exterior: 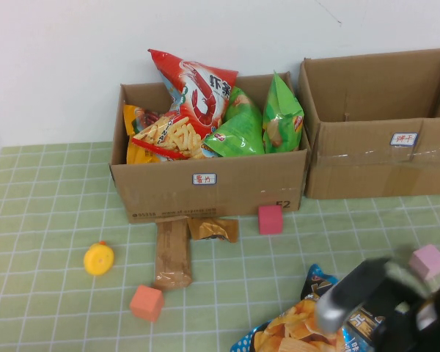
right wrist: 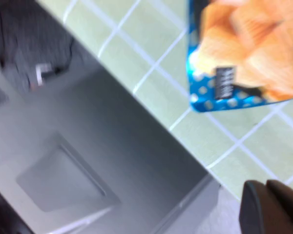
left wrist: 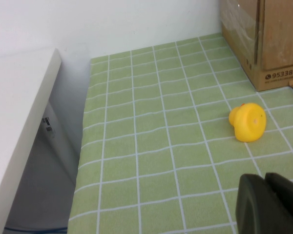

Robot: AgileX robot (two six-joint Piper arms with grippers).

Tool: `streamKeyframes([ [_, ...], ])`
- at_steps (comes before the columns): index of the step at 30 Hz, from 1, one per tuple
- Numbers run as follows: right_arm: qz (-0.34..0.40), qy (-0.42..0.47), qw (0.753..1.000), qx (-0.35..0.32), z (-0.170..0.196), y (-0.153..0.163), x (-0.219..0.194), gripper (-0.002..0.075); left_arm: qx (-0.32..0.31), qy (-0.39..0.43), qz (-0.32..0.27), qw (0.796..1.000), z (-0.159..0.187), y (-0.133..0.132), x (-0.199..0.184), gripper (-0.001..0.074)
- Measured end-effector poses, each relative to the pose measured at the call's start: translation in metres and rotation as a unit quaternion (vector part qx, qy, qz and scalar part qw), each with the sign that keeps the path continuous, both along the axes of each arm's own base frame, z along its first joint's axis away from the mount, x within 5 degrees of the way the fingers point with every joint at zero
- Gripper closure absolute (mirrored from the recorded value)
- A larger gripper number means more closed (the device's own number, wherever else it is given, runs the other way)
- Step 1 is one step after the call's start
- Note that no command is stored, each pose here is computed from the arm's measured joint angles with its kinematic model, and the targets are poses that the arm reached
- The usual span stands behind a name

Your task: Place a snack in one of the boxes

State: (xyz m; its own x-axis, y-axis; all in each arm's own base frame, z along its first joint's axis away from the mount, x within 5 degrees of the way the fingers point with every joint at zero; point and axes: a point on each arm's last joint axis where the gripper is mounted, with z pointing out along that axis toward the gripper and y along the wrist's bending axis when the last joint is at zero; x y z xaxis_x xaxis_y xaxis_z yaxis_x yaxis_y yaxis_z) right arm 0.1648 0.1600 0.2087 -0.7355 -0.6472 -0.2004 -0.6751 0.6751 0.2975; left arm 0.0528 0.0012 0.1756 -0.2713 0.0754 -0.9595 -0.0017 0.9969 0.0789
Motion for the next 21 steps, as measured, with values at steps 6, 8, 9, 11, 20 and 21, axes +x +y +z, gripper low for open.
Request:
streamKeyframes([
  [6,0.018,0.038,0.998,-0.049,-0.042,0.020,0.004,0.0728,0.000,0.000,0.000,1.000,0.000,0.000,0.000,0.0737],
  [8,0.017,0.045,0.997,-0.059,-0.051,0.023,0.009,0.0728,0.000,0.000,0.000,1.000,0.000,0.000,0.000,0.0737],
  [9,0.015,0.049,0.997,-0.062,-0.055,0.024,0.011,0.0728,0.000,0.000,0.000,1.000,0.000,0.000,0.000,0.0737],
  [11,0.014,0.053,0.996,-0.068,-0.062,0.027,0.014,0.0728,0.000,0.000,0.000,1.000,0.000,0.000,0.000,0.0737],
  [20,-0.002,0.029,0.997,-0.071,-0.082,0.032,0.025,0.0728,-0.001,0.000,0.000,1.000,0.000,0.000,0.000,0.0737],
  [21,-0.005,0.023,0.997,-0.070,-0.085,0.033,0.027,0.0728,-0.001,0.000,0.000,1.000,0.000,0.000,0.000,0.0737],
])
